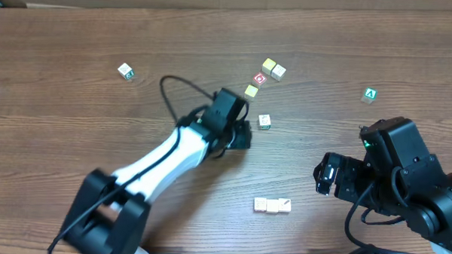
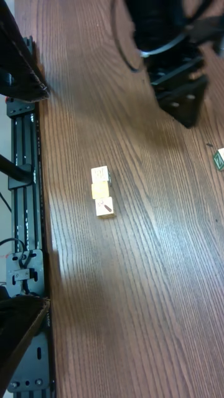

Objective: Flip 4 blocks
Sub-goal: 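Reach the left gripper to the back and grasp the red M block, then carry the M block forward to the left end of the row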

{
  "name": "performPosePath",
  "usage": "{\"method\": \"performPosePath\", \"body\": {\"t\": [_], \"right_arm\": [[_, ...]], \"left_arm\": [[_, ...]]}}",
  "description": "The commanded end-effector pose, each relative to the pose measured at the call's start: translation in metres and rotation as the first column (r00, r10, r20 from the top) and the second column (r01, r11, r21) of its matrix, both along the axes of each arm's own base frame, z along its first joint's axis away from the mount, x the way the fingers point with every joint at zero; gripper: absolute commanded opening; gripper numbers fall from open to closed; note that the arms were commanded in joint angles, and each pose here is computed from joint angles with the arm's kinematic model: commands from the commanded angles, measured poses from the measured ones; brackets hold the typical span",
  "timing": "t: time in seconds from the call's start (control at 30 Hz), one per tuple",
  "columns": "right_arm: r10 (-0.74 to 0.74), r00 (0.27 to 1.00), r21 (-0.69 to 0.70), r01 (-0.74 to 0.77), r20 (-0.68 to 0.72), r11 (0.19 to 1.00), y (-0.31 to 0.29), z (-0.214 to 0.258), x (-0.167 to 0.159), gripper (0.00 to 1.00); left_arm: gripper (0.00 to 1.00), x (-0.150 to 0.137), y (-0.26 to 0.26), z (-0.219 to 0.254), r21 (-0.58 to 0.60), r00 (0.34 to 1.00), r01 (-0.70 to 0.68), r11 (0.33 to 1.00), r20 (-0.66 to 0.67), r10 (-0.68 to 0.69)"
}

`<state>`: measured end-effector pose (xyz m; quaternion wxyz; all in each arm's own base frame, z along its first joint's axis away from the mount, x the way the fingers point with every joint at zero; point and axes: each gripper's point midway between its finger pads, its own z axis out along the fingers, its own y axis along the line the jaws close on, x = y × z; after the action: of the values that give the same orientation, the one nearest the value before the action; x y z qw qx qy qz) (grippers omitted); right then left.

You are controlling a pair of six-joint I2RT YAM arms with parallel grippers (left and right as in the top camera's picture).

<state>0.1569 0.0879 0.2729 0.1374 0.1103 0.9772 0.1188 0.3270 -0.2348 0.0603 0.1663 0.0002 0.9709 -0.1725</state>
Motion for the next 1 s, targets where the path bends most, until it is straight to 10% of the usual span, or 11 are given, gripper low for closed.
{"method": "performPosePath", "body": {"t": [0.0,0.67,0.97], "right_arm": [[0.000,0.999,0.014,-0.001,0.042,1.000,0.000,0.010,0.002,1.00],[-0.002,0.999,0.018,0.001,0.035,1.000,0.000,0.009,0.001,1.00],[0.000,1.000,0.020,-0.001,0.031,1.000,0.000,0.009,0.000,1.00]], "left_arm": [[0.57,0.019,-0.028,0.003,-0.033,0.997,0.077,0.996,-0.002,-0.077],[0.53,0.062,-0.083,-0.038,-0.044,0.986,0.118,0.992,-0.114,-0.123],[0.31,0.060,-0.081,-0.044,-0.030,0.984,0.118,0.993,-0.129,-0.121]]}}
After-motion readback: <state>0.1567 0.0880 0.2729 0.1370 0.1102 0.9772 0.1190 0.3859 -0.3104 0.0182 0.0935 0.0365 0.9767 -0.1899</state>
